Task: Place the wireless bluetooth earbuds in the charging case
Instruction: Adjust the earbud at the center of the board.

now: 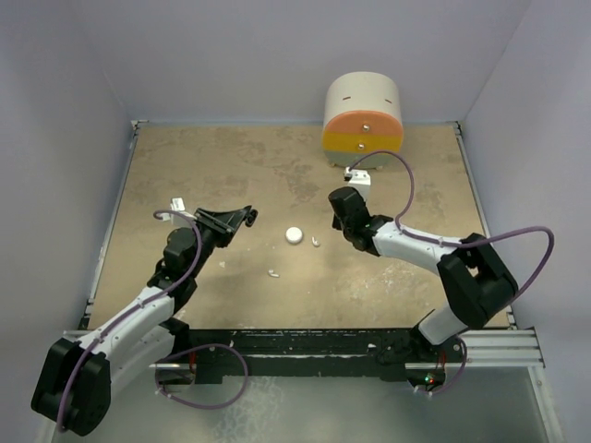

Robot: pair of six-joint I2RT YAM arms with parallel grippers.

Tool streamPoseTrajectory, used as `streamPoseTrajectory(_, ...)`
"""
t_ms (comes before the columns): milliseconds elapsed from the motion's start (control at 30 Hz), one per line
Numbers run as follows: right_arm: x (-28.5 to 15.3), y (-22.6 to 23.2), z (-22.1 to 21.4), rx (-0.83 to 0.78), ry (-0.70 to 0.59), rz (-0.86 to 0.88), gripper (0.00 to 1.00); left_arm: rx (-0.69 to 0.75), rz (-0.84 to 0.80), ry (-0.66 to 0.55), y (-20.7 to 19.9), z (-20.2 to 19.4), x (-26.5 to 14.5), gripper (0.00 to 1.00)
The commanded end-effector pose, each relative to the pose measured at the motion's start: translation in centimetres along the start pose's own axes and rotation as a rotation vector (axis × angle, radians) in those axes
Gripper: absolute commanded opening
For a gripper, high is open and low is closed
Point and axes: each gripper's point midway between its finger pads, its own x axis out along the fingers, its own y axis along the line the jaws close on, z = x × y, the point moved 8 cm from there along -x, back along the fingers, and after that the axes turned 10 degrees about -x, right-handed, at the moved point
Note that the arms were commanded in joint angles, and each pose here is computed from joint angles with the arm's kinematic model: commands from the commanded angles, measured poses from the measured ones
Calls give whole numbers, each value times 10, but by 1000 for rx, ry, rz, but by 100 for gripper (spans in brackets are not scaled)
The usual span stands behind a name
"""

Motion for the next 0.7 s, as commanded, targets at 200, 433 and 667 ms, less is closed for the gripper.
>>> streamPoseTrajectory(200, 35, -3, 0, -19, -21, 14, 5, 10, -76, -3, -12, 2, 3, 0)
streamPoseTrajectory(433, 45, 1, -3, -25, -12, 26, 5, 10, -69, -2, -8, 1, 3, 0)
streamPoseTrajectory(667, 49, 2, -2, -24, -10, 32, 16, 10, -63, -1, -6, 1, 4, 0)
